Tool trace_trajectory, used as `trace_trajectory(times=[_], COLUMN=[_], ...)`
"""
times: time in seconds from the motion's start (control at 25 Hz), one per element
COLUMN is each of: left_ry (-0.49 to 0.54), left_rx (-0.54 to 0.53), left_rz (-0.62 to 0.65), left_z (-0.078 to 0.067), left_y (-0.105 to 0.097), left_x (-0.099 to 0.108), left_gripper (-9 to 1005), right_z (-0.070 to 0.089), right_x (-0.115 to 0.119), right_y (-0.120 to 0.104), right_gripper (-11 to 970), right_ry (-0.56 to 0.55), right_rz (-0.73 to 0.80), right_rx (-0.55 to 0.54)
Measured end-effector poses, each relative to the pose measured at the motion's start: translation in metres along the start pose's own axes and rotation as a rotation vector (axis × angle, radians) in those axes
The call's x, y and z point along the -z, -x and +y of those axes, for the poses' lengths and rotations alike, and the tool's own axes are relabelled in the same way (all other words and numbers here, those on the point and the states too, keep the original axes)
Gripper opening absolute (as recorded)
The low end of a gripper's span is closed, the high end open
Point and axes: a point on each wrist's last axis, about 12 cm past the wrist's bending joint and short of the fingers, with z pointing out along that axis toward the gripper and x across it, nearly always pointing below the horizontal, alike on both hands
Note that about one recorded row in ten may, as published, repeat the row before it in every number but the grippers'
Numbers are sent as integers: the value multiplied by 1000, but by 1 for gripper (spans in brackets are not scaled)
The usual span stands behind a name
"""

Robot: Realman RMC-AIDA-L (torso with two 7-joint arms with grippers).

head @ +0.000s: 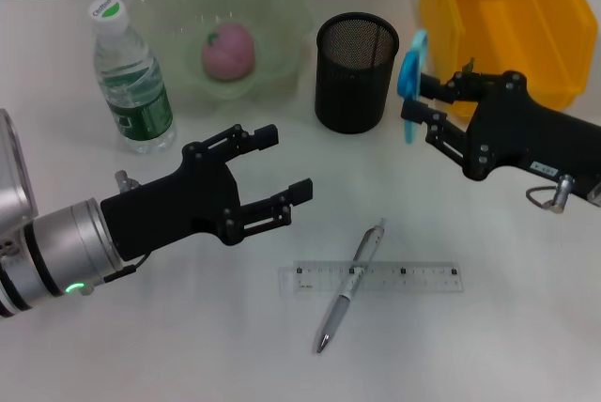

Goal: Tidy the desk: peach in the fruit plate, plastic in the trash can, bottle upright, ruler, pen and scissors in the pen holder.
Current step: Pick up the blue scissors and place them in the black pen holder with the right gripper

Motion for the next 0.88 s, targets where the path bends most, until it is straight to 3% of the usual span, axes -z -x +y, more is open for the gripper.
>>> trace_trajectory(times=[0.4,0.44,0.88], left_ry=[10,10,30], left_rx=[3,3,5], left_rz=[-8,-8,-20], left_z=[1,1,3], left_y=[0,0,2], left_x=[0,0,0], left_gripper=[797,797,797], right_z=[-10,-13,-21], right_x=[-13,-16,-38], right_y=[6,6,4], right_gripper=[217,217,216], right_ry=[-25,-53,-134], right_rz=[-13,-10,4], right_rx=[305,373,613])
